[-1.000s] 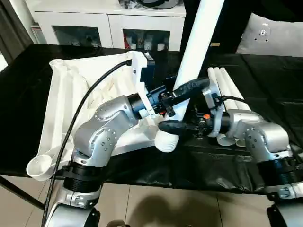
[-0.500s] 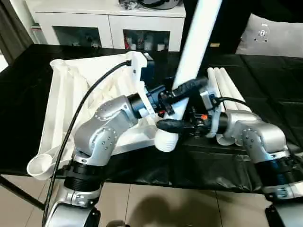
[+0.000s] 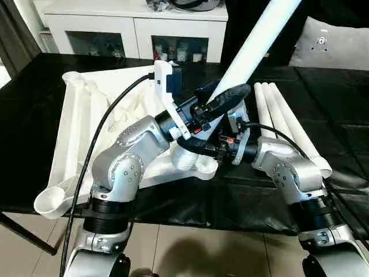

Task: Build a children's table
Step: Pick table leg, then insert table leg to table base

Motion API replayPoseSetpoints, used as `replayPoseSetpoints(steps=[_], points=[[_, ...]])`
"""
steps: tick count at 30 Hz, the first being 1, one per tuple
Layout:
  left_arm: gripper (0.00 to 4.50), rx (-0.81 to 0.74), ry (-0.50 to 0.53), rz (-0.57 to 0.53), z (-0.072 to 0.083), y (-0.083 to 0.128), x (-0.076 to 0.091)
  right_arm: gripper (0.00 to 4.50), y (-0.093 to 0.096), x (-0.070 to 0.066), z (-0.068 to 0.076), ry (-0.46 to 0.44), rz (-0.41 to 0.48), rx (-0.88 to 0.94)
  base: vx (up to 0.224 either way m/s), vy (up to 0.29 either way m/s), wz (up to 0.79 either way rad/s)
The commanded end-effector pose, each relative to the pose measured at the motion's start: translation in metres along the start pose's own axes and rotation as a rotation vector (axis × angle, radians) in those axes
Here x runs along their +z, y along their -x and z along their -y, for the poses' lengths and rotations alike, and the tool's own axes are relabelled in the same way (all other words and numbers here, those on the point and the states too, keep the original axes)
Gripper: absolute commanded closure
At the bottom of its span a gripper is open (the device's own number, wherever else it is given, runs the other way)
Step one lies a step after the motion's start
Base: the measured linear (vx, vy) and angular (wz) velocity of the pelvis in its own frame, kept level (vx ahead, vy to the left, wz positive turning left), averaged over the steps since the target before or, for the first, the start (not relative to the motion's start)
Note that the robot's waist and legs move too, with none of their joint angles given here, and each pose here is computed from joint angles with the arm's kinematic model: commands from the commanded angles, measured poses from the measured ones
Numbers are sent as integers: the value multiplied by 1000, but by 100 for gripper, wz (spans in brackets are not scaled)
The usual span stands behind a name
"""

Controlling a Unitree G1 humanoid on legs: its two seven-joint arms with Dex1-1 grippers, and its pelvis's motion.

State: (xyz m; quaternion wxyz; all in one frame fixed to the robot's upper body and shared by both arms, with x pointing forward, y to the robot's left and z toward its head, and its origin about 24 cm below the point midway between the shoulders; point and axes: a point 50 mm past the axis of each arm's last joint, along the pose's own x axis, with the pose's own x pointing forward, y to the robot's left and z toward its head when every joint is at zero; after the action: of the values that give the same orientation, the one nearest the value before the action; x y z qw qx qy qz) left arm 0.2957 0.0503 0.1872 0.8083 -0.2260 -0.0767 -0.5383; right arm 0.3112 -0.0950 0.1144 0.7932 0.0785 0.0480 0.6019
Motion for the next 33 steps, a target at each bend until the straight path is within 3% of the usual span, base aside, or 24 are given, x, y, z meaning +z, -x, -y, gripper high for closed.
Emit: replayPoseSetpoints(steps=[1, 4, 6, 8, 13, 18, 19, 23, 26, 28, 30, 33], points=[[158, -197, 28, 65, 33, -16, 10, 262, 5, -8, 7, -45, -12, -100, 0, 0, 0], [158, -119, 8, 69, 20, -5, 15, 262, 13, -4, 14, -59, 25, -203, 0, 0, 0], [158, -51, -54, 10, 8, 8, 12, 262, 20, -4, 17, -34, 8, -266, 0, 0, 0], [158, -17, -117, -76, -1, 22, 6, 262, 27, -4, 19, -8, -16, -321, 0, 0, 0], [158, 60, -312, -443, -22, 58, -23, 263, 44, -13, 26, -11, -116, -442, 0, 0, 0], [158, 80, -374, -632, -36, 82, -40, 264, 50, -10, 33, 57, -46, -571, 0, 0, 0], [184, 83, -378, -645, -38, 84, -42, 264, 50, -10, 33, 63, -43, -578, 0, 0, 0], [204, 102, -371, -778, -55, 110, -55, 264, 46, -9, 27, 155, -57, -590, 0, 0, 0], [232, 91, -381, -796, -58, 115, -57, 264, 45, -9, 27, 153, -52, -574, 0, 0, 0], [238, 81, -381, -823, -62, 122, -59, 264, 45, -9, 25, 98, -26, -531, 0, 0, 0], [275, 79, -393, -868, -66, 131, -61, 264, 43, -7, 24, 79, -2, -505, 0, 0, 0], [278, 73, -379, -893, -69, 137, -62, 264, 40, -5, 21, 79, 7, -480, 0, 0, 0]])
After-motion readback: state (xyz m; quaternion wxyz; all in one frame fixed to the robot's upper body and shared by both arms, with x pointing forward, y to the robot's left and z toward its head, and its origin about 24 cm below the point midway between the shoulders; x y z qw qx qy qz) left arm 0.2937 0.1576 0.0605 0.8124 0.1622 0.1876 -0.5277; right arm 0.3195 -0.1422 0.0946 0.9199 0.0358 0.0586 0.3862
